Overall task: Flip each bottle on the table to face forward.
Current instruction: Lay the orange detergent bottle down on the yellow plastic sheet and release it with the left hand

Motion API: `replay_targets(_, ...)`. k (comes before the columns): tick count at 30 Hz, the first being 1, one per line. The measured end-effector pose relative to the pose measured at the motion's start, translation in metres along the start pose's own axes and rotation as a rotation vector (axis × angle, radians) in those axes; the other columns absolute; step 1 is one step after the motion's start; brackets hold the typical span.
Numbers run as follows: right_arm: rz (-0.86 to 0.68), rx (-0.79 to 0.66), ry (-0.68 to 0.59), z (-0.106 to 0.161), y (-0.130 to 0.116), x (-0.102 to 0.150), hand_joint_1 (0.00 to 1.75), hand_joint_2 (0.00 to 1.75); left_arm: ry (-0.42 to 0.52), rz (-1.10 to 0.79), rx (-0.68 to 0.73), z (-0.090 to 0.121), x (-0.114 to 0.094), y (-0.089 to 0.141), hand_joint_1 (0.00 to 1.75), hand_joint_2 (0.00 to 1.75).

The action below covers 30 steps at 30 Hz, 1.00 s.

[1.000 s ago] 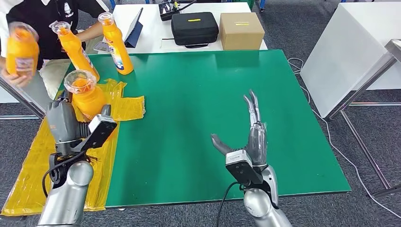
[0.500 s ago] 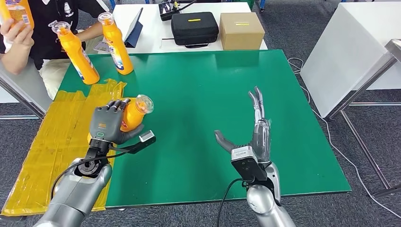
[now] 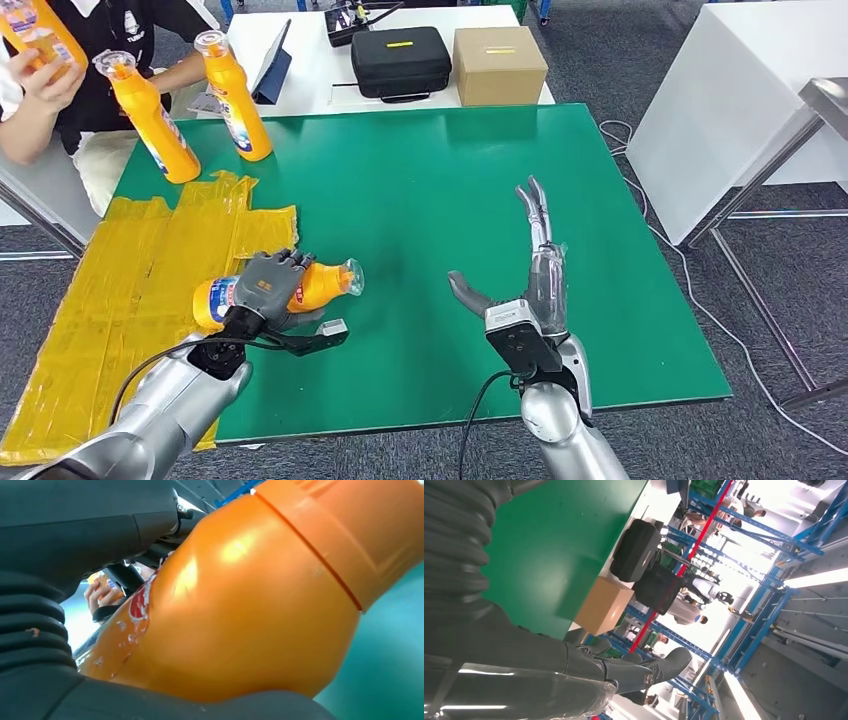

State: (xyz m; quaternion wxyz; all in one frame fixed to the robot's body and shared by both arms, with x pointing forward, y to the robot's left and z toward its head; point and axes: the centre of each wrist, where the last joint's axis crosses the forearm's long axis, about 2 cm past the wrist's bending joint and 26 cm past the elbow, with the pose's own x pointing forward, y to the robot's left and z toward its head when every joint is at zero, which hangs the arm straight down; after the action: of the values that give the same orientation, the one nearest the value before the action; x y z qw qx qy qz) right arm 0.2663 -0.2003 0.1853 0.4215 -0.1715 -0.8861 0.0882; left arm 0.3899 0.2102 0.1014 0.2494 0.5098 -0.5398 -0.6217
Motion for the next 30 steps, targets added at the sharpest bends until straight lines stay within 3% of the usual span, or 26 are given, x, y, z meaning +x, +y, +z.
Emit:
replay_targets(12, -0.003, 0.032, 0.013, 0.003, 0.003, -0.004, 0.00, 1.75, 0.027, -0.157, -0.184, 0.011, -0.013, -0.020, 1.75, 1.75)
replay_targets(20, -0.003, 0.049, 0.037, 0.013, 0.005, -0.007, 0.00, 1.75, 0.148, -0.261, -0.301, 0.027, -0.062, -0.037, 1.75, 1.75)
replay_targets(30, -0.005, 0.055, 0.045, 0.016, 0.005, -0.007, 0.00, 1.75, 0.195, -0.301, -0.345, 0.034, -0.082, -0.042, 1.75, 1.75)
